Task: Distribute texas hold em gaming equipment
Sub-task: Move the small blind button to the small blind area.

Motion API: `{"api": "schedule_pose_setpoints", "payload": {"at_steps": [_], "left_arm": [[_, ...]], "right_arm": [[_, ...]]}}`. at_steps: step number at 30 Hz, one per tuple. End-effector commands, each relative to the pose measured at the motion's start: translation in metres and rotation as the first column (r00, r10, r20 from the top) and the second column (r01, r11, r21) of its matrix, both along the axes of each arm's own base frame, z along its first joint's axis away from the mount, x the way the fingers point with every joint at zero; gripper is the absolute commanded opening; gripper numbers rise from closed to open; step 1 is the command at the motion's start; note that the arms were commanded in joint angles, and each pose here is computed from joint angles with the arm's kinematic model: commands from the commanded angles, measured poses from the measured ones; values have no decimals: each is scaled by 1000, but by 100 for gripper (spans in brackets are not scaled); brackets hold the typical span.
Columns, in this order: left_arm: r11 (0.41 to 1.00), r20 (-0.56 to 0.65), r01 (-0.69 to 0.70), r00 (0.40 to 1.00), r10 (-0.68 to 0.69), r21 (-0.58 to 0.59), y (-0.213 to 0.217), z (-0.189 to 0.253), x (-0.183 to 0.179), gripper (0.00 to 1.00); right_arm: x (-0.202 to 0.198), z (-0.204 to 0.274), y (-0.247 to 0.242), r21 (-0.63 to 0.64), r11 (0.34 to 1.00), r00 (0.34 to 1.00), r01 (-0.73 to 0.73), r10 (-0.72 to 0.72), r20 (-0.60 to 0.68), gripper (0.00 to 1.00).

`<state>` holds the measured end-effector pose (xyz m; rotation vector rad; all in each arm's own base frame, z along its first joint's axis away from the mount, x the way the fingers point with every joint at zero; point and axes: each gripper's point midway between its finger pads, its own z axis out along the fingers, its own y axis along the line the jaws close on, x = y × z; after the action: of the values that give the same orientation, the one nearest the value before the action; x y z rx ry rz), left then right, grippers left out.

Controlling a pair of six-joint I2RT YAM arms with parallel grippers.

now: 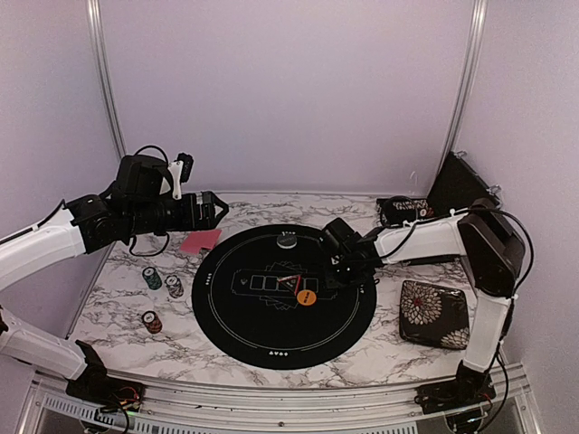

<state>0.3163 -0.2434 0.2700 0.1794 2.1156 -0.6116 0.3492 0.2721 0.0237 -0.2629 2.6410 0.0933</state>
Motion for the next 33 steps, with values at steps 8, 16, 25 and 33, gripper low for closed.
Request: {"api": "schedule_pose_setpoints", "payload": {"at_steps": [8,16,25,33], "left_arm": [[999,12,-7,1000,8,-36,-3,12,6,99],[999,13,-1,1000,2,-42,-6,13,8,99],[999,14,-4,1000,4,-38,-5,12,7,99],[999,16,-2,1000,2,-42,-5,14,6,99]], "right_arm": [[-46,-12,-60,-75,991,990,114,-119,-71,50],[-37,-14,-66,-83,989,990,120,-125,-60,50],[-16,-16,-59,-95,990,993,100,-105,-49,50],[-18,-2,-60,-86,993,995,85,-89,-36,61]]}}
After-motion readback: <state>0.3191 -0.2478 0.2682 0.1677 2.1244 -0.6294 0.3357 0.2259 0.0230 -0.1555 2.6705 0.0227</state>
